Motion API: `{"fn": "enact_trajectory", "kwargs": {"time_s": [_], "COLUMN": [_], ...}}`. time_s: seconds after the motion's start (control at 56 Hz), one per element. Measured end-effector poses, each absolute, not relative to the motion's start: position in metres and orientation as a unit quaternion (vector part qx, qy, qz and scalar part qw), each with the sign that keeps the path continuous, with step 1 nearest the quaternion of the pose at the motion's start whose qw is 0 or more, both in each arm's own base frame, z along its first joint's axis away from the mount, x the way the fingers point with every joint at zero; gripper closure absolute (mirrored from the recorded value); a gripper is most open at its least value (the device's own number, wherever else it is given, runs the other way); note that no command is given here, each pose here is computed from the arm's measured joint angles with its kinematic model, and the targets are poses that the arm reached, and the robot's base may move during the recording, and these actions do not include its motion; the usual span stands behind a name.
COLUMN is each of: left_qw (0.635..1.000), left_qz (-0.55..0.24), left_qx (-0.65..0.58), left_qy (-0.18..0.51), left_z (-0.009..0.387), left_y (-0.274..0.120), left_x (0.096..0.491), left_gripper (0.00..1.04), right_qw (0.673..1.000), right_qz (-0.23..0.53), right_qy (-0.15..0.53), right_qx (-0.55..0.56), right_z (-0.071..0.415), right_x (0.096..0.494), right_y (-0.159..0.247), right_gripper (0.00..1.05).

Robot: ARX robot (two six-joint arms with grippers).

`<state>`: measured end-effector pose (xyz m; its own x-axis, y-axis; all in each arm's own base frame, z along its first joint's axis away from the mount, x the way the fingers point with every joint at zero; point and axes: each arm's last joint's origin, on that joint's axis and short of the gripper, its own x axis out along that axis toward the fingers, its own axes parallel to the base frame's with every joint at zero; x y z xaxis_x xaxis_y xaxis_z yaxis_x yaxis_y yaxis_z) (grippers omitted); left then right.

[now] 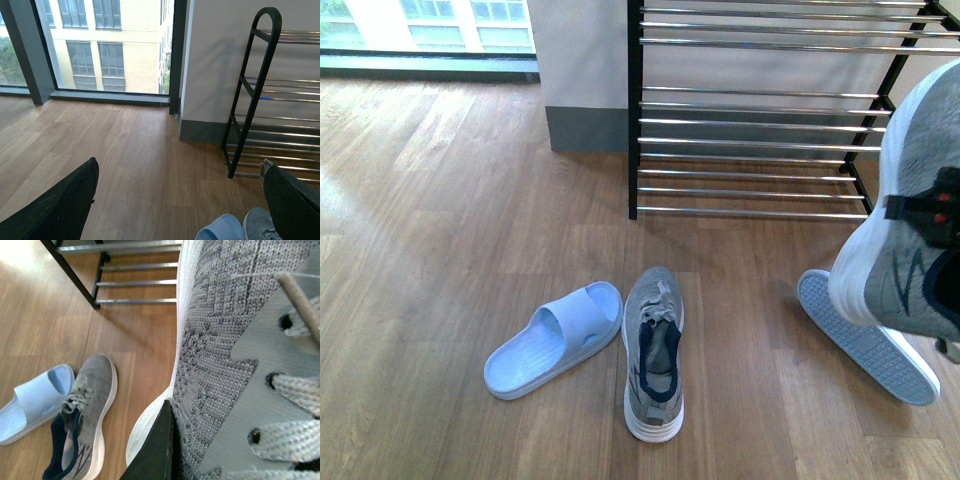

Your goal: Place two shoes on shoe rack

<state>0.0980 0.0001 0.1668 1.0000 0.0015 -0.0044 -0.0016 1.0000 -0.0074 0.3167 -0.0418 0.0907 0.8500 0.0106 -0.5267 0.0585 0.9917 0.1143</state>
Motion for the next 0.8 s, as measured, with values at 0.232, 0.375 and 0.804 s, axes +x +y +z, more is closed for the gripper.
{"fn": "enact_trajectory", "kwargs": {"time_s": [0.232,0.375,0.804], "left_qw": [1.0,1.0,1.0], "left_qz": [0.001,0.001,0.001], "left_qx": [-0.004,-0.004,-0.004], "left_qy": [0.002,0.002,0.002], "left_z": [0.167,0.167,0.167], "left_y": [0.0,0.0,0.0], "left_x": [0.098,0.098,0.098], "left_gripper": [0.09,0.09,0.09], "right_qw": [0.977,0.982,0.984], "right_qz": [0.015,0.006,0.0], "right_qy": [0.211,0.185,0.179], "right_qx": [0.036,0.029,0.025], "right_z": [0.123,0.13,0.127], "right_x": [0.283,0.272,0.27], "right_y": [-0.059,-0.064,-0.063], "right_gripper": [1.02,1.02,1.02]}}
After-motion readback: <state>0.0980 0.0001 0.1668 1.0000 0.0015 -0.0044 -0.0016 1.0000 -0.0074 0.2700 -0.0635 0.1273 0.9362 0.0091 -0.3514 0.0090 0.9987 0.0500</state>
